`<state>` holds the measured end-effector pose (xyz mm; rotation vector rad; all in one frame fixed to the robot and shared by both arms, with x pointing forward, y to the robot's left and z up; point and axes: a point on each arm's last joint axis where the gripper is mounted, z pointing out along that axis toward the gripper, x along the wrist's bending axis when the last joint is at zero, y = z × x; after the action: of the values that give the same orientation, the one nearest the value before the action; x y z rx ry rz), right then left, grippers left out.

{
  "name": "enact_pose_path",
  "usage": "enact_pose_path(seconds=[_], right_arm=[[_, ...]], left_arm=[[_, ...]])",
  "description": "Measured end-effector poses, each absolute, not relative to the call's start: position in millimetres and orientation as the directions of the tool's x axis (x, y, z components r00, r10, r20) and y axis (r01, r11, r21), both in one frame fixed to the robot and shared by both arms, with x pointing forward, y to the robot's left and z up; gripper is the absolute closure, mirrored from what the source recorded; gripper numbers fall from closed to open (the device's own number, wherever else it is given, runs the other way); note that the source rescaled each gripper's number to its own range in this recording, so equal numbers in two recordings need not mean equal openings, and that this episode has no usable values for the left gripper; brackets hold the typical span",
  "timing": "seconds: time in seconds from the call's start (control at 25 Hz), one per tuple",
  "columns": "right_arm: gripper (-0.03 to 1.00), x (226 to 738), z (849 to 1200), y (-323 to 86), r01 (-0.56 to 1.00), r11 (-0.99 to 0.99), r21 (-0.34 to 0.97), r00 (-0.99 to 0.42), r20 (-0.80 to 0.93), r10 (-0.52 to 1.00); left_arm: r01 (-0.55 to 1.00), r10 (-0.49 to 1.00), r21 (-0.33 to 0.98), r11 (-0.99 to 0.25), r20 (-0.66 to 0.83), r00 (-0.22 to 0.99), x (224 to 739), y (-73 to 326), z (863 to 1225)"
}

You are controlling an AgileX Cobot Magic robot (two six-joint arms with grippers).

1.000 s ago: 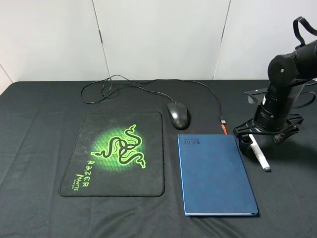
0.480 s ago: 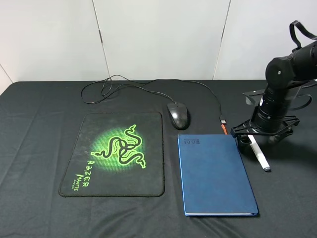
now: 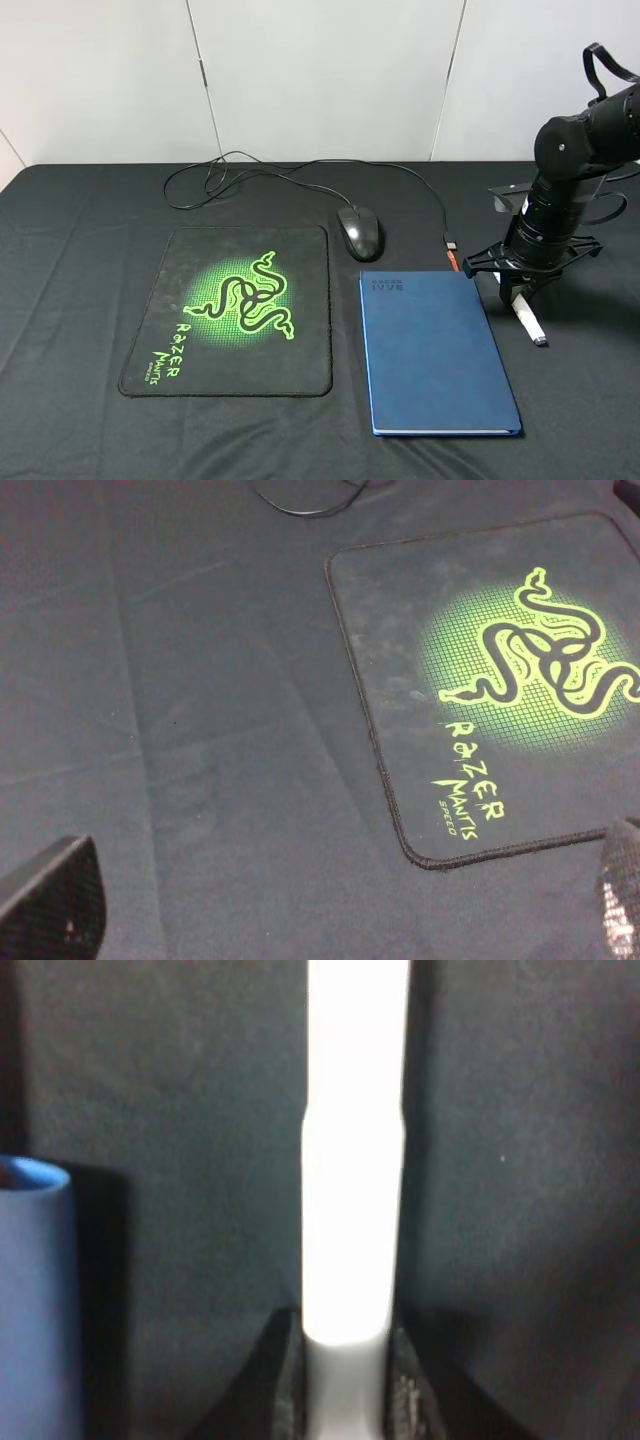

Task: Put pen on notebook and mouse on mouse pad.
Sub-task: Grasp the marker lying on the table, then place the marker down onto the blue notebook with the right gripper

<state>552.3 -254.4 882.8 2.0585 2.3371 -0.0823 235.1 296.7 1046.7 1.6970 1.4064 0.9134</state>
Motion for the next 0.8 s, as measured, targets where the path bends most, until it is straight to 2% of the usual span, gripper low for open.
enact_pose_path(seconds=[0.4,0.8], right_arm=[[0.96,551.2,890.1,-255.3,0.991,0.130,-0.026,-0.132,-0.062,0.989],[0.96,537.1,959.2,-252.9,0.992,0.076,0.104,-0.076,-0.003,0.997]], left_arm=[[0.462,0.987,0.878,-0.127,0.066,0.146,235.1,296.7,1046.7],[0.462,0.987,0.878,-0.127,0.066,0.146,235.1,296.7,1046.7]])
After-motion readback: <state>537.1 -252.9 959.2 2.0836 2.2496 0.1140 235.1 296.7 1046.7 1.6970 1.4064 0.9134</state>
